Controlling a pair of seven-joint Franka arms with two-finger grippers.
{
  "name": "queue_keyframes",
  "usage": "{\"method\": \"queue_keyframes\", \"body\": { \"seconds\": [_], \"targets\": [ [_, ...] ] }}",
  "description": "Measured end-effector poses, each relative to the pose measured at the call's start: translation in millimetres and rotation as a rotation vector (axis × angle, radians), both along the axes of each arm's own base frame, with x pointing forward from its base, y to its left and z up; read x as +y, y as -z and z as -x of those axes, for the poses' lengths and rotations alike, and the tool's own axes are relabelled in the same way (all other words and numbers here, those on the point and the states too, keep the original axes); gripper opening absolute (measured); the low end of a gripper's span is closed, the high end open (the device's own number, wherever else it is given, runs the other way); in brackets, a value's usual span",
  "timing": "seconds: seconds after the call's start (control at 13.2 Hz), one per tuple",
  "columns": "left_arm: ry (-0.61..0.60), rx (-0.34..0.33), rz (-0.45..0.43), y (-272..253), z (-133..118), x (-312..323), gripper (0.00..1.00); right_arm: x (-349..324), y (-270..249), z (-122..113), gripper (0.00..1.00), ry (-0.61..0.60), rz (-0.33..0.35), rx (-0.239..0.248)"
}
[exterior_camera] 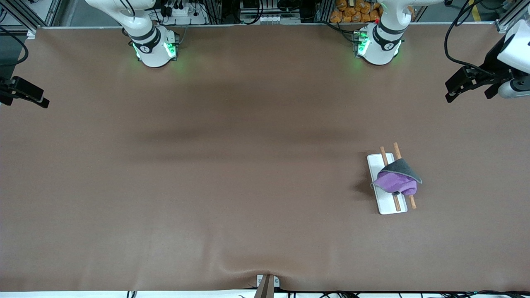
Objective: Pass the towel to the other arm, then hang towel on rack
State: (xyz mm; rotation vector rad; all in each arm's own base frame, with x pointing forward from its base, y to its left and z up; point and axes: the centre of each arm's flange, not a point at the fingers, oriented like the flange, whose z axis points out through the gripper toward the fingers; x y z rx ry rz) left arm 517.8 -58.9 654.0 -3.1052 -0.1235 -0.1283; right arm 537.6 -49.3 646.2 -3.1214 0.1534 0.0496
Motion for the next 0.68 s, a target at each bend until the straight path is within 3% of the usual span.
{"method": "queue_keyframes", "body": {
  "seconds": [0.68],
  "targets": [
    [0.044,0.062,-0.007,-1.2,5.8,4.8,1.0,0.0,-0.1,0.0,1.0,0.0,0.0,0.0]
  ]
}}
